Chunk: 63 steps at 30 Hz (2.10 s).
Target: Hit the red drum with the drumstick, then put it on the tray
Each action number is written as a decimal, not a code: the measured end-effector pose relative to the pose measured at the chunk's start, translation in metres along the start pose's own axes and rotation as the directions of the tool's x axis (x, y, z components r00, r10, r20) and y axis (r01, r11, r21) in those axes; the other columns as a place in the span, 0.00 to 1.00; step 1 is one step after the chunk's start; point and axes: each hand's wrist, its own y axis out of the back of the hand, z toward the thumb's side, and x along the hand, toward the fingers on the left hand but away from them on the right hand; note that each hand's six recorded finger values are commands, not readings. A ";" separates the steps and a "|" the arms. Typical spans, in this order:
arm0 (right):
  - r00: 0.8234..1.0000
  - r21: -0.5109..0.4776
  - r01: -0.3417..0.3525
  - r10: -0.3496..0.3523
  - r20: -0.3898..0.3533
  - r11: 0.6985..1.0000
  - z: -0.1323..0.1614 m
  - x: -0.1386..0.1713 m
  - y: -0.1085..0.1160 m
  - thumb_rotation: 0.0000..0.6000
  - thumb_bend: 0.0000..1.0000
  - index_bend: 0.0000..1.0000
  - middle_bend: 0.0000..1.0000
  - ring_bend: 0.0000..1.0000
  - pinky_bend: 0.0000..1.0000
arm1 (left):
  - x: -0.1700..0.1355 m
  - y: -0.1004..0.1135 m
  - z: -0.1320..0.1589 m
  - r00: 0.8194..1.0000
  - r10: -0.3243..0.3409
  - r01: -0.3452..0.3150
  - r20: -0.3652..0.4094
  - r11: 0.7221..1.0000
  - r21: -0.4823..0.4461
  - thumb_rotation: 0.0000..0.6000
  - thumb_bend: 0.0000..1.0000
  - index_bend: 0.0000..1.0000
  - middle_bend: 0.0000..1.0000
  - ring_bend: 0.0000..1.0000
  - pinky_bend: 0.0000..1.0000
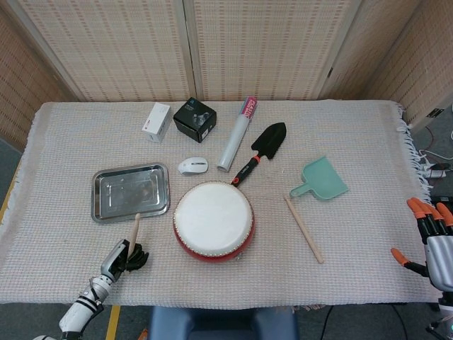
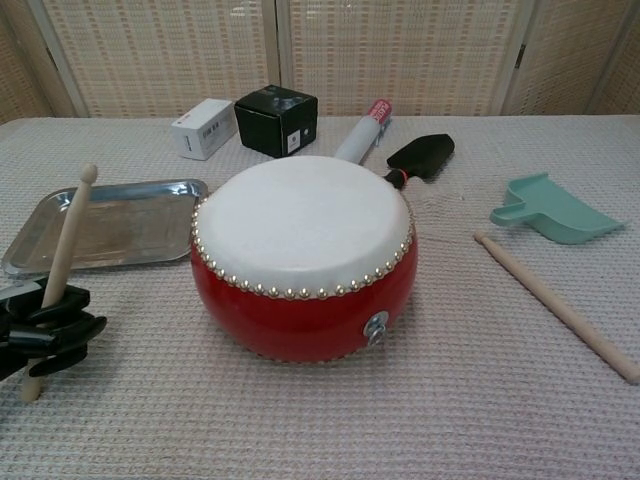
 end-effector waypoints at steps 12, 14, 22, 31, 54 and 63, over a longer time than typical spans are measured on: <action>1.000 0.003 0.004 -0.004 -0.005 1.000 0.001 -0.001 0.001 1.00 0.16 0.00 0.07 0.00 0.00 | 0.000 0.007 0.008 0.997 0.042 -0.043 0.057 0.999 0.027 1.00 0.69 1.00 1.00 1.00 1.00; 1.000 0.003 0.003 -0.003 -0.006 1.000 0.001 -0.001 0.001 1.00 0.16 0.00 0.07 0.00 0.00 | 0.000 0.010 0.014 0.996 0.050 -0.053 0.077 0.997 0.047 1.00 0.72 1.00 1.00 1.00 1.00; 1.000 0.005 0.016 -0.016 -0.008 1.000 0.000 -0.005 0.006 1.00 0.16 0.00 0.07 0.00 0.00 | 0.001 0.024 0.047 0.987 0.060 -0.098 0.151 0.962 0.255 1.00 0.76 1.00 1.00 1.00 1.00; 0.998 0.040 0.052 -0.051 -0.019 0.998 0.002 -0.014 0.018 1.00 0.16 0.00 0.07 0.00 0.00 | 0.010 0.025 0.104 0.952 0.042 -0.247 0.303 0.688 0.683 1.00 0.76 1.00 1.00 1.00 1.00; 1.000 0.041 0.006 -0.006 0.001 0.999 -0.006 -0.017 0.014 1.00 0.16 0.00 0.07 0.00 0.00 | 0.088 -0.065 0.174 0.911 -0.153 -0.411 0.382 -0.290 0.864 1.00 0.75 1.00 1.00 1.00 1.00; 1.000 0.035 0.006 -0.007 0.007 0.999 -0.009 -0.015 0.013 1.00 0.16 0.00 0.07 0.00 0.00 | 0.087 -0.064 0.182 0.921 -0.081 -0.391 0.382 -0.184 0.902 1.00 0.75 1.00 1.00 1.00 1.00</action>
